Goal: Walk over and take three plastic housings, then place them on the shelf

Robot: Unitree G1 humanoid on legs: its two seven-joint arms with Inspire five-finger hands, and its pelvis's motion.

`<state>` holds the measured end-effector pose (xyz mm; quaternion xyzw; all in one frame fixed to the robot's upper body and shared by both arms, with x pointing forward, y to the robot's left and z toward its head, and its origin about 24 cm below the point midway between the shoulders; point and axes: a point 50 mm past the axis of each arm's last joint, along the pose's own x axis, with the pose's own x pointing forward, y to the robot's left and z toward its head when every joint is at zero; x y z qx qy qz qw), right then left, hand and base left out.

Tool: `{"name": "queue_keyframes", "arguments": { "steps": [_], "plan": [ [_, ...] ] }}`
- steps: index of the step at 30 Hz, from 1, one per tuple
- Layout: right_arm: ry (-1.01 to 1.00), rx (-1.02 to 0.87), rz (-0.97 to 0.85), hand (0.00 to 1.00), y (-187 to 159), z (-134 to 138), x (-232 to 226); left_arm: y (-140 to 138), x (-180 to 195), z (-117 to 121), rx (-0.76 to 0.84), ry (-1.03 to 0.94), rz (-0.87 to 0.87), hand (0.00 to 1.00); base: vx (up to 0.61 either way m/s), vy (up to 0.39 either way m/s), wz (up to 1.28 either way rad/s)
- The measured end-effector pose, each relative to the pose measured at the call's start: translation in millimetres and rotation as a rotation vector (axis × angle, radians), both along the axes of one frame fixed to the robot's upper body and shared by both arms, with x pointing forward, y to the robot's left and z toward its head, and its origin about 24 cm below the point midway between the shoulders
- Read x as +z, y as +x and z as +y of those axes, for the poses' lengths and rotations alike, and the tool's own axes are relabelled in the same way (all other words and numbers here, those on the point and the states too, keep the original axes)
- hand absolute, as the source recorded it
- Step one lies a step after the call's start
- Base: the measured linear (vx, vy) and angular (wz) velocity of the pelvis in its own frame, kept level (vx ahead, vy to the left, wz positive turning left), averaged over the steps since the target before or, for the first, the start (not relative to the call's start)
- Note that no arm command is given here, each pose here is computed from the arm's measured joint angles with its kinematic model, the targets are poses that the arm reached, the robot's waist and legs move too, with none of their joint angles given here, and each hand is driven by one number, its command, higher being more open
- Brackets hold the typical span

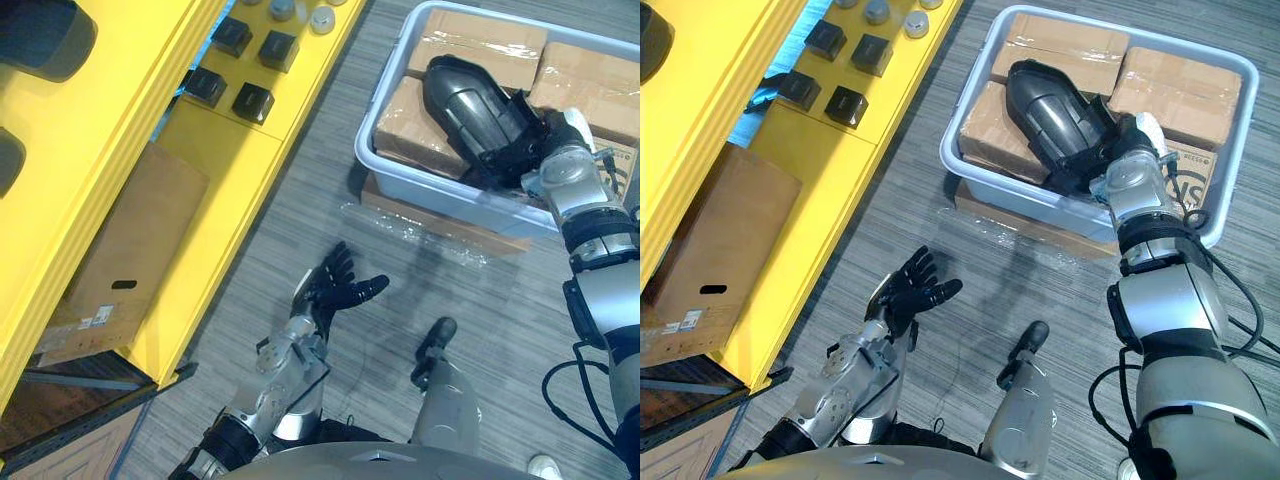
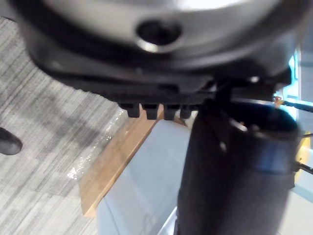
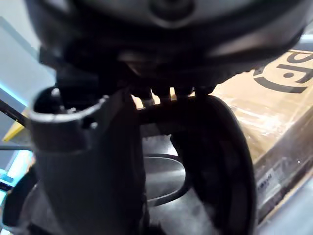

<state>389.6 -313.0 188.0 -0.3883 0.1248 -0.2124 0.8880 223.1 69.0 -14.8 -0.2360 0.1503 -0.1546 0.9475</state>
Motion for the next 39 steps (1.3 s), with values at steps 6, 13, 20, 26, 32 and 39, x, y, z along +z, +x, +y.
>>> {"name": "queue_keyframes", "arguments": {
  "steps": [6,13,20,26,32,39],
  "plan": [
    [-0.055,-0.052,0.005,0.0,-6,-14,6,0,-5,1,0.014,0.012,0.025,1.0,0.01,0.0,0.01],
    [-0.018,-0.126,0.108,0.0,-17,-23,-27,4,-6,3,0.041,-0.029,0.053,1.0,0.02,-0.004,0.07],
    [-0.063,-0.202,0.025,0.0,-19,-25,-31,3,-7,2,0.049,-0.034,0.06,1.0,0.0,0.003,0.07],
    [-0.135,-0.196,-0.03,0.0,-19,-20,-36,5,-6,7,0.088,-0.033,0.05,1.0,0.0,0.0,0.0],
    [-0.179,-0.179,-0.064,0.0,-17,-17,-32,1,-3,16,0.128,-0.056,0.044,1.0,0.01,-0.001,-0.04],
    [-0.224,-0.086,-0.251,0.0,-6,10,2,0,17,32,0.165,-0.05,-0.061,1.0,0.02,-0.015,-0.12]
  ]
}}
